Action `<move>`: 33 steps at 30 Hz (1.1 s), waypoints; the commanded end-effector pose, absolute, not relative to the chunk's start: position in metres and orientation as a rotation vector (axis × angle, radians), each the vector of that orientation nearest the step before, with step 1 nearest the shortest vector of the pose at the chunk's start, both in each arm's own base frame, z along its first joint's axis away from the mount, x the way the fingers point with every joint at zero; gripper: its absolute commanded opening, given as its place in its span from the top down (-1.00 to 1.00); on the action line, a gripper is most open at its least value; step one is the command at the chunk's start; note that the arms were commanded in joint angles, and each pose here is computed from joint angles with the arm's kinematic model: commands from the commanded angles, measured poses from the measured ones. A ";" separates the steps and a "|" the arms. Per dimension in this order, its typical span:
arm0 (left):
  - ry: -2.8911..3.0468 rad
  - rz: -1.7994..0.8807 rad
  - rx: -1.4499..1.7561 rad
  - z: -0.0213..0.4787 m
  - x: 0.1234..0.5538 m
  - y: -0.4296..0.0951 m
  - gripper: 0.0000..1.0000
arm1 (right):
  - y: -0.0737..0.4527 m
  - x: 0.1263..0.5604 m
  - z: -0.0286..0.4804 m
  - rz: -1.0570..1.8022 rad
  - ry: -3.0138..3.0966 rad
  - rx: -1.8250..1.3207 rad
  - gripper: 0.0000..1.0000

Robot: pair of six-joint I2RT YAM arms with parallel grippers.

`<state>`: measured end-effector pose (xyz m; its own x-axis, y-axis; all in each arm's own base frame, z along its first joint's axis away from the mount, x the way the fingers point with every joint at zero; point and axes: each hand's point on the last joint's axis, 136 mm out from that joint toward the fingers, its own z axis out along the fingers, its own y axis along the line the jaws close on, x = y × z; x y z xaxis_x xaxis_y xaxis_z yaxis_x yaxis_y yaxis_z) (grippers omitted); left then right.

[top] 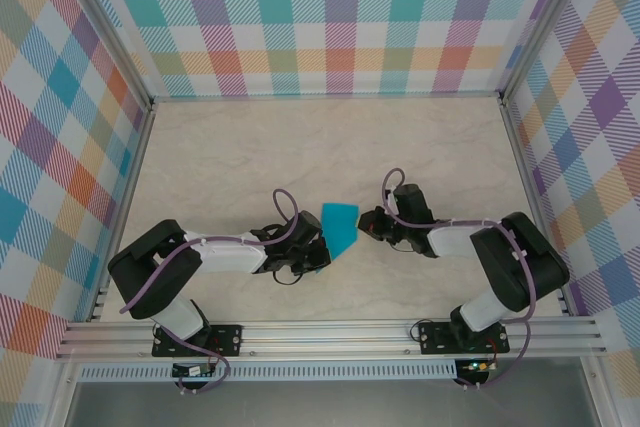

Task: Fold a paper plane with a square sheet of paper (pick it up from the middle)
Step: Third fold the triangle at the center of the table.

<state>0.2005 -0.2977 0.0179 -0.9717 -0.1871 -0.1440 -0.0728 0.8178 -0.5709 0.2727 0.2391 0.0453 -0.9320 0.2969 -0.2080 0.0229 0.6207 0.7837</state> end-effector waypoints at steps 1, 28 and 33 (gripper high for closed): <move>2.935 -0.643 -0.218 -0.014 0.182 -0.263 0.91 | 0.260 0.256 0.050 1.287 2.548 0.135 0.94; 2.904 -0.709 -0.165 -0.001 0.186 -0.272 0.85 | 0.219 0.261 0.029 1.105 2.570 0.294 0.90; 2.822 -0.817 -0.072 0.040 0.199 -0.293 0.73 | 0.210 0.252 0.048 1.064 2.585 0.315 0.65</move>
<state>0.1972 -0.2942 0.0205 -0.9778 -0.1389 -0.1571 -0.0316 0.8382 -0.5445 0.2614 0.2204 0.0481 -0.9179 0.3273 -0.2243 0.0508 0.6576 0.7517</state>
